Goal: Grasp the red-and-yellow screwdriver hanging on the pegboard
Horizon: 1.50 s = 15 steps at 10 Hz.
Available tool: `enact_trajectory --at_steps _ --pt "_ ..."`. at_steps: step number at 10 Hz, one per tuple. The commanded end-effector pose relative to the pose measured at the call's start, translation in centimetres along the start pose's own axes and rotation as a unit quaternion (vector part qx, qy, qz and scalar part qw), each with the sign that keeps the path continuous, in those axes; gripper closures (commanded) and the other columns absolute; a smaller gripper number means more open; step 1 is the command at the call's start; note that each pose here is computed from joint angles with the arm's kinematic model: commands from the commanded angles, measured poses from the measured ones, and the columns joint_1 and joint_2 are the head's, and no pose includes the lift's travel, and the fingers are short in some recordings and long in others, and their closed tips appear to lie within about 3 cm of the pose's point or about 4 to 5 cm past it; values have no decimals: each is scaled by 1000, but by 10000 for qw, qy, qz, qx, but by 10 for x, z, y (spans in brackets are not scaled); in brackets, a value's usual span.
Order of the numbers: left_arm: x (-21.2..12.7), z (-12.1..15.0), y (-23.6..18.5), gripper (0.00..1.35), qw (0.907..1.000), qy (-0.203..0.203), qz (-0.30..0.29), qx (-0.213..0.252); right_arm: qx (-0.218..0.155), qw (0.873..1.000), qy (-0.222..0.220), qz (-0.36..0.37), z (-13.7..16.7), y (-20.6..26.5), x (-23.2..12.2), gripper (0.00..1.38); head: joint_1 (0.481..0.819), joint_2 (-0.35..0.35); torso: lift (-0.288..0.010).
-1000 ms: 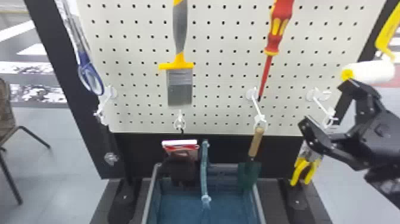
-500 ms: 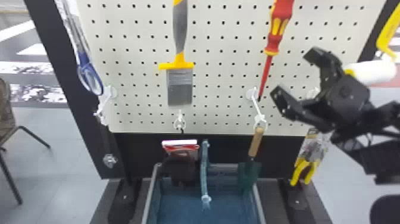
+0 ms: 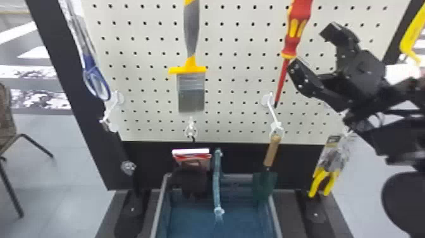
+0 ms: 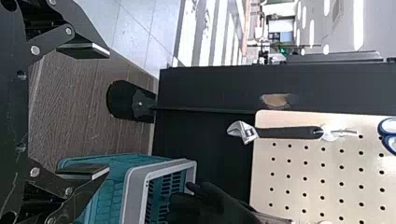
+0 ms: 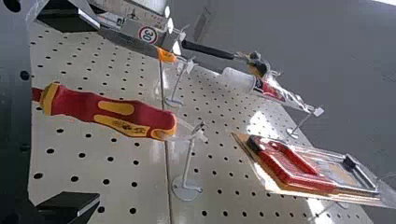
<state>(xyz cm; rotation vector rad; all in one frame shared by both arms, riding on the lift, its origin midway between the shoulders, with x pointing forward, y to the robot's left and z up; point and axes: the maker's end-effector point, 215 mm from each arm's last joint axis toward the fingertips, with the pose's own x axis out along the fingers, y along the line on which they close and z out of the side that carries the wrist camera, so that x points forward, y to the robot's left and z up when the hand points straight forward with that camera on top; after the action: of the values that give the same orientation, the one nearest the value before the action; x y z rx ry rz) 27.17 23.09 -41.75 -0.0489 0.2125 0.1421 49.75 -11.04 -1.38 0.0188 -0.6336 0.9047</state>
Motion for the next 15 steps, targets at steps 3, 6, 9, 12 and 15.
enact_trajectory --at_steps 3,6,9,12,15 --pt "5 2 -6 404 10000 -22 -68 -15 745 9960 -431 257 -9 -5 29 13 549 0 -100" --pt "6 0 -7 404 10000 4 -69 -19 663 9943 -705 449 19 4 46 13 549 0 -100" --pt "6 2 -7 404 10000 -9 -75 -16 754 9942 -688 331 11 5 47 150 549 0 -100" --pt "6 0 -7 404 10000 3 -74 -13 918 9931 -698 215 5 1 43 766 549 0 -100" --pt "6 1 -6 404 10000 0 -76 -13 865 9937 -687 174 6 2 44 1228 549 0 -100"
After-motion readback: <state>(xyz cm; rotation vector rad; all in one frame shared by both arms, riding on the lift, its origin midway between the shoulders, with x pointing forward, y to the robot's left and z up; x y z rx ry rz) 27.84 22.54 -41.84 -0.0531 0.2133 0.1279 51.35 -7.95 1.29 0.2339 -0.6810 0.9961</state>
